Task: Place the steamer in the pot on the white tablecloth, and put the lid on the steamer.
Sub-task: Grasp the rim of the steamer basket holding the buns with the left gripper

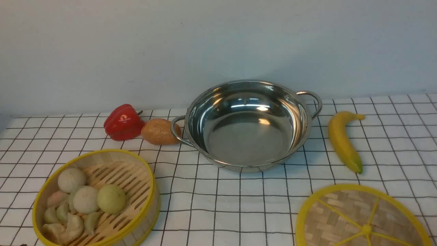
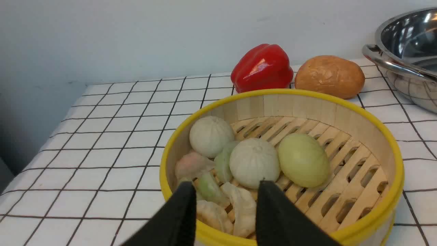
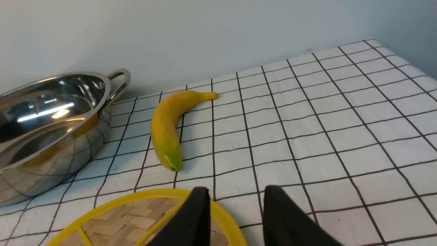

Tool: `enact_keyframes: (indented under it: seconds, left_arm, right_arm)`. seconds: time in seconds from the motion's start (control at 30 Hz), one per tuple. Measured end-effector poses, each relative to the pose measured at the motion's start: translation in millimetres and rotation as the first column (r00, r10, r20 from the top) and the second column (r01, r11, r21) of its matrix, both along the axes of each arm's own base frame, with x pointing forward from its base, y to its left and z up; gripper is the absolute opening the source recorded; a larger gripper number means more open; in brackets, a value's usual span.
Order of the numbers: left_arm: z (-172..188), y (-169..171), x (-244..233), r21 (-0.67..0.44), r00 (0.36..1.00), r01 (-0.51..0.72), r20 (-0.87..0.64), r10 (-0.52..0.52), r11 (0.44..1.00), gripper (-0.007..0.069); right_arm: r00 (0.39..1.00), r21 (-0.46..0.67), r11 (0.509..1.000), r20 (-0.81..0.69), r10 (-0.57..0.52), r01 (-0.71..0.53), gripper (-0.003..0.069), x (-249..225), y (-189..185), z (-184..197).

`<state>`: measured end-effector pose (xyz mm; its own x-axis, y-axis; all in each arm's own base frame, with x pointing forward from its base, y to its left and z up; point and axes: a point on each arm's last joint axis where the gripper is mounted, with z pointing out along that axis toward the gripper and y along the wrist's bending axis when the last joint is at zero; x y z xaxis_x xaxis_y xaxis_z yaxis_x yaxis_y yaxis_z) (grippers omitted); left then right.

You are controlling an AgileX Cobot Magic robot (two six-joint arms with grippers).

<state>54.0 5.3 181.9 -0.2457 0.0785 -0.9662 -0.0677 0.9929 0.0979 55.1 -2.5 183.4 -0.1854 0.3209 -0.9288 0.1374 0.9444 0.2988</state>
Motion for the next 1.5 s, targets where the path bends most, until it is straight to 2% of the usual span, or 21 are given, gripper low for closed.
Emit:
enact_keyframes:
  seconds: [1.0,1.13,1.2,1.37,1.43,1.5]
  left_arm:
    - [0,0,0,-0.001,1.0,0.0,0.001,0.0,1.0,0.0243]
    - [3,-2,1,-0.097,0.999,-0.001,0.044,0.005,0.995,0.0243]
    - [8,-3,2,-0.209,0.995,0.005,0.101,0.017,0.978,0.0243]
    - [18,-4,3,-0.482,0.973,0.035,0.215,0.079,0.876,0.0243]
    - [22,-4,3,-0.545,0.963,0.049,0.248,0.105,0.837,0.0243]
    - [26,-4,3,-0.558,0.964,0.053,0.246,0.104,0.828,0.0243]
  right_arm:
    - [1.0,0.002,1.0,0.0,0.0,0.0,0.024,0,0,0]
    - [1.0,0.002,1.0,0.0,0.0,0.0,0.024,0,0,0]
    - [1.0,0.002,1.0,0.0,0.006,-0.006,0.024,0,0,0]
    - [0.999,0.002,0.999,0.0,0.048,-0.048,0.024,0,3,0]
    - [0.999,0.002,0.999,0.0,0.053,-0.053,0.024,0,3,0]
    - [0.998,0.002,0.998,0.0,0.058,-0.058,0.024,0,3,0]
